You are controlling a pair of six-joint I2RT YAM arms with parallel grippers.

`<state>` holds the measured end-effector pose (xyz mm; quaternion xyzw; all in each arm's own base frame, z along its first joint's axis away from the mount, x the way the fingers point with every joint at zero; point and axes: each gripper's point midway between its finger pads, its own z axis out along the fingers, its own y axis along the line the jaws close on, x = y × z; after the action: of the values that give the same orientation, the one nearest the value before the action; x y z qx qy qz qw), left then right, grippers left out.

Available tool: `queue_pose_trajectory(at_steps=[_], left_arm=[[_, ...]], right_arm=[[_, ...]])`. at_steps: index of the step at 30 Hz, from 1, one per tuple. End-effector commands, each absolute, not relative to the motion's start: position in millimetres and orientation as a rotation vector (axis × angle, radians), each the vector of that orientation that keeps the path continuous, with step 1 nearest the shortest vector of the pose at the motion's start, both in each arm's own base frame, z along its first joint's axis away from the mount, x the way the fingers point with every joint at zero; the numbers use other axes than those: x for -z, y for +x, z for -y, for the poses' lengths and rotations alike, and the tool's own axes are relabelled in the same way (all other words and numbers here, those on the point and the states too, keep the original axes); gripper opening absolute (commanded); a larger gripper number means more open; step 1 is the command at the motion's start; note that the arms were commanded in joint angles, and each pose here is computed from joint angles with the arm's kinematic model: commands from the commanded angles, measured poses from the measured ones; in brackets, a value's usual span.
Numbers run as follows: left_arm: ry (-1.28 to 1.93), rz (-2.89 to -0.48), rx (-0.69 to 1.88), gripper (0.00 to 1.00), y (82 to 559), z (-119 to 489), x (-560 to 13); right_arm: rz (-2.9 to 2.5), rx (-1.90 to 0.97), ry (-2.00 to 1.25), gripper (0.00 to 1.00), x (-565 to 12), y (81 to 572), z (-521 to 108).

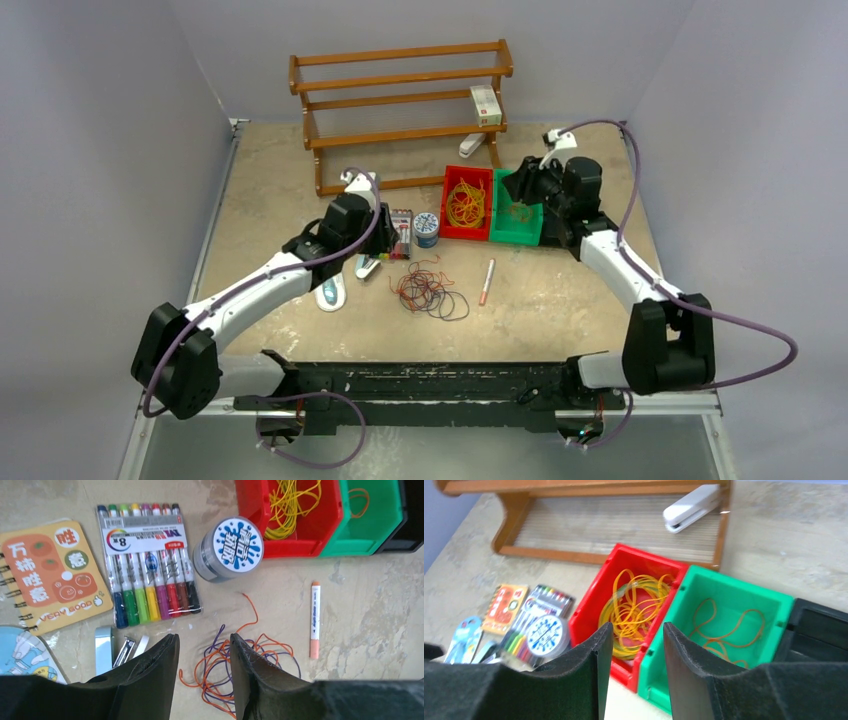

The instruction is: Untangle the cables

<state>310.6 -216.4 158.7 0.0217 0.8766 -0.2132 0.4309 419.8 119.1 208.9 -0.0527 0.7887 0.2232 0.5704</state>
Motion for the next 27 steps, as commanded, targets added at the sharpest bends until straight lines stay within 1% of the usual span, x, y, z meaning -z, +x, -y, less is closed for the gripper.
queue_pose_trajectory(at_steps=[1, 8, 17, 27], left_arm=[[0.015, -2.163, 0.615, 0.41, 314.1, 226.2, -156.9], [-0.01, -2.165, 0.602, 0.41, 315.6, 223.9, -151.2], [-0.014, -2.179, 0.584, 0.41, 313.9, 220.8, -143.6], [-0.028, -2.174, 0.578, 0.41, 317.7, 221.2, -143.9]], right_arm=[[-1.84, -0.589, -0.304, 0.45, -217.6, 390.9, -157.6], [-1.858, -0.644, -0.389, 0.47, -200.4, 350.3, -195.7], [-1.904, -0.673, -0.417, 0.48, -173.7, 321.1, -225.7], [-1.94, -0.715, -0.538, 0.47, -151.9, 288.6, -235.1]])
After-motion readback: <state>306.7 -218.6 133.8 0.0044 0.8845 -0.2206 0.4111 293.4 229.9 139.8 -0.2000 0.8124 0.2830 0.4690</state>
